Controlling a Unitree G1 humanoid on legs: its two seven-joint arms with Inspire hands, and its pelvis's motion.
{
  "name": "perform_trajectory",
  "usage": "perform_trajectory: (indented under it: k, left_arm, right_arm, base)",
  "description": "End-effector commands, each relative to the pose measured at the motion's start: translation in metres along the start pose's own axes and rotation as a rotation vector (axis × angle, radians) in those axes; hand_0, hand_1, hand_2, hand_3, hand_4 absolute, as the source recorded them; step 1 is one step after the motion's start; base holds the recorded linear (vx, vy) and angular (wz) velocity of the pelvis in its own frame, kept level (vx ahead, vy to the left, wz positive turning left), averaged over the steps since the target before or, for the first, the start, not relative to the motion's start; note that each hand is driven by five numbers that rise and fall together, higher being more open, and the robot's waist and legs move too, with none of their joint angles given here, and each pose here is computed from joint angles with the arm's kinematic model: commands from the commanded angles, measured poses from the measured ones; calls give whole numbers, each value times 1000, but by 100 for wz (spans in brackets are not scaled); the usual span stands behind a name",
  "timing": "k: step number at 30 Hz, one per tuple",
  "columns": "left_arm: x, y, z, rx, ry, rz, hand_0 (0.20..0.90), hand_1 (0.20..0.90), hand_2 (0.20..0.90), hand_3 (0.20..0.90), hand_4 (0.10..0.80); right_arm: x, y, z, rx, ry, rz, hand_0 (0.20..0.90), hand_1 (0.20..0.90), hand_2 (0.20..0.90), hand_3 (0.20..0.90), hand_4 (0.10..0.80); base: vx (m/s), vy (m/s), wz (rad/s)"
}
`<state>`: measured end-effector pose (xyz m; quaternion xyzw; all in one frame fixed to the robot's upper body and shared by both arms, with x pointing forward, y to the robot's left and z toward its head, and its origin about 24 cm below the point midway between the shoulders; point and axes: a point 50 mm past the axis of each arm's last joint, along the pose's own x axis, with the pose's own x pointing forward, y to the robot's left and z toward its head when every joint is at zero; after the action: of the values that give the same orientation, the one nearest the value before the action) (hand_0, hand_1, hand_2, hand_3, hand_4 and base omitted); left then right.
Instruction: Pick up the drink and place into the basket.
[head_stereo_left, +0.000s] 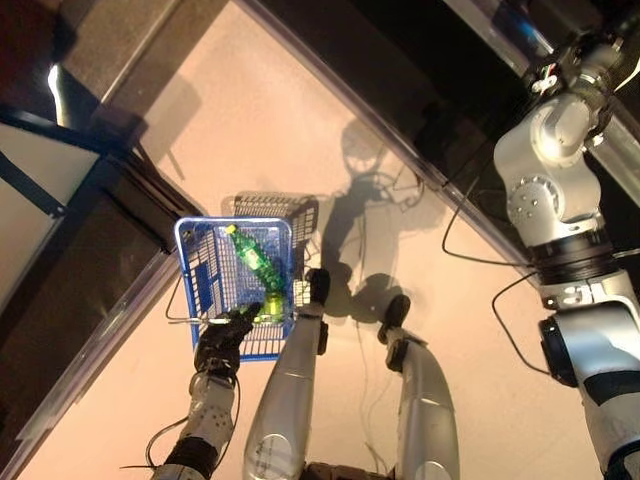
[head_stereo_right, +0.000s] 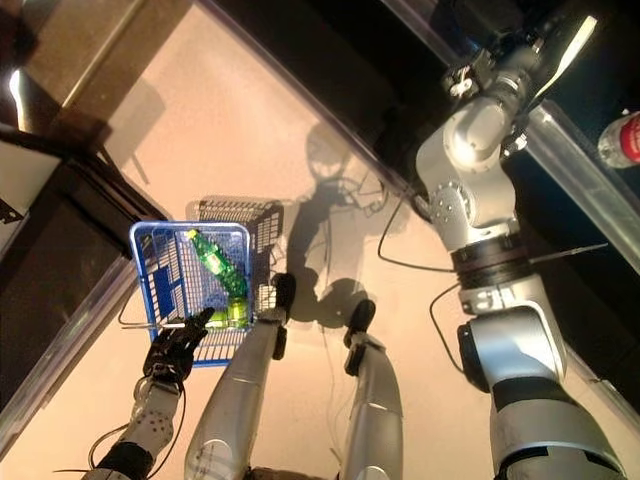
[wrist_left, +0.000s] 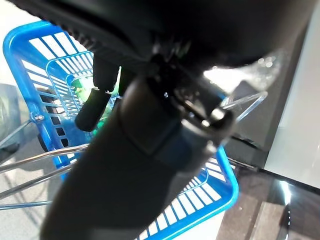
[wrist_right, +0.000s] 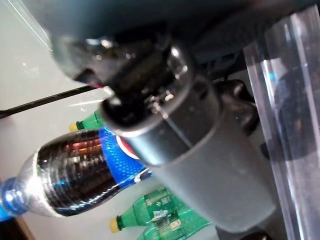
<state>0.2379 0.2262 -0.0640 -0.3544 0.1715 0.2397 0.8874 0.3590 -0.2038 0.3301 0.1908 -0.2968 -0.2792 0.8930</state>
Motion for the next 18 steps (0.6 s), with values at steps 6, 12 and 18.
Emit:
perform_trajectory:
  k: [6, 12, 18]
  left_arm:
    - [-28, 48, 12, 51, -39, 2, 300, 300, 300, 200, 100]
    - [-30, 53, 16, 66, -37, -5, 300, 300, 300, 200, 100]
    - [-31, 60, 22, 69, -51, 0, 300, 300, 300, 200, 100]
  right_arm:
    - [24, 25, 95, 165, -197, 132, 660, 660, 660, 620, 520]
    - [38, 17, 99, 116, -195, 59, 300, 300, 300, 200, 100]
    - [48, 10, 103, 72, -210, 22, 300, 300, 300, 200, 100]
  base:
    - [0, 0, 0]
    - [0, 0, 0]
    - [5, -2, 2]
